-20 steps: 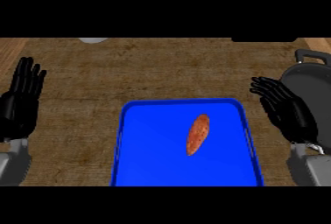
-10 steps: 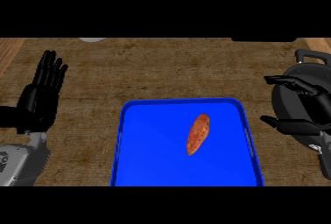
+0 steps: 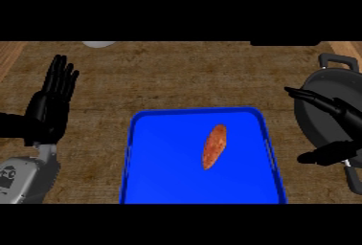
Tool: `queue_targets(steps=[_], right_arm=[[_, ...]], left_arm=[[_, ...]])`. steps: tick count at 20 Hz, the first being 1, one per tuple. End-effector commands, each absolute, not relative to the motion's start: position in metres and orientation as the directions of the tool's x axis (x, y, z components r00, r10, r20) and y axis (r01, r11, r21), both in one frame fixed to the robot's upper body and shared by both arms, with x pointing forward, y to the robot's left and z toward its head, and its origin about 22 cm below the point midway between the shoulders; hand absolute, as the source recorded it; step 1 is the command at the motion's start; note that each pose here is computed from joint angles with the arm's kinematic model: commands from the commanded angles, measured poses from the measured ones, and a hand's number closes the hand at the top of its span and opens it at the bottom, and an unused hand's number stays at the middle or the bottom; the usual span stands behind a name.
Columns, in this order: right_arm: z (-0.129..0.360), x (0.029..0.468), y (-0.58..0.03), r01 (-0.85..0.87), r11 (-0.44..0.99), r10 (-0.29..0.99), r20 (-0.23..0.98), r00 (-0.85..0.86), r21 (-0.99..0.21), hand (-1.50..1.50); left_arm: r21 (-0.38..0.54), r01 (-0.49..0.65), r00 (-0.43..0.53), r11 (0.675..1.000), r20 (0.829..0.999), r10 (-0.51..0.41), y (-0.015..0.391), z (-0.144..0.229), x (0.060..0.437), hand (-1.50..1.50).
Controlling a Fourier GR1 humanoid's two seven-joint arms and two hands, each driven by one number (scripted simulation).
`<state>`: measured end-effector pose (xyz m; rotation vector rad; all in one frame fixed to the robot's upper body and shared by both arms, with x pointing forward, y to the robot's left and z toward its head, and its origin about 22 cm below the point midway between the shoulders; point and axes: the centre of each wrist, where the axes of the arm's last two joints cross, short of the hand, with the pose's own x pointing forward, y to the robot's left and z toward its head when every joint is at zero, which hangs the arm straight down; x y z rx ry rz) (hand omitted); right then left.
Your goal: Pick the sweet potato from the tray and place it in the pot
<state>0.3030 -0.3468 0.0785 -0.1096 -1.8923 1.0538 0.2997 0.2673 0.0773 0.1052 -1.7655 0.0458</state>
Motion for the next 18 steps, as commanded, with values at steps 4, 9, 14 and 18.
queue_targets(steps=[4,9,14,18], right_arm=[[0.117,0.302,-0.290,-0.399,0.382,0.621,0.551,-0.557,-0.834,-1.50],[0.111,0.297,-0.261,-0.442,0.338,0.670,0.543,-0.507,-0.831,-1.50],[0.109,0.293,-0.221,-0.490,0.317,0.704,0.547,-0.452,-0.812,-1.50],[0.079,0.290,-0.217,-0.528,0.295,0.715,0.551,-0.431,-0.796,-1.50]], left_arm=[[0.049,-0.102,-0.190,0.994,0.979,-0.068,0.271,0.067,0.297,0.00],[0.010,-0.101,-0.185,0.995,0.982,-0.029,0.266,0.070,0.296,0.00],[0.027,-0.105,-0.184,0.994,0.982,-0.047,0.275,0.070,0.311,0.00],[0.041,-0.100,-0.207,0.994,0.976,-0.061,0.258,0.085,0.303,0.00]])
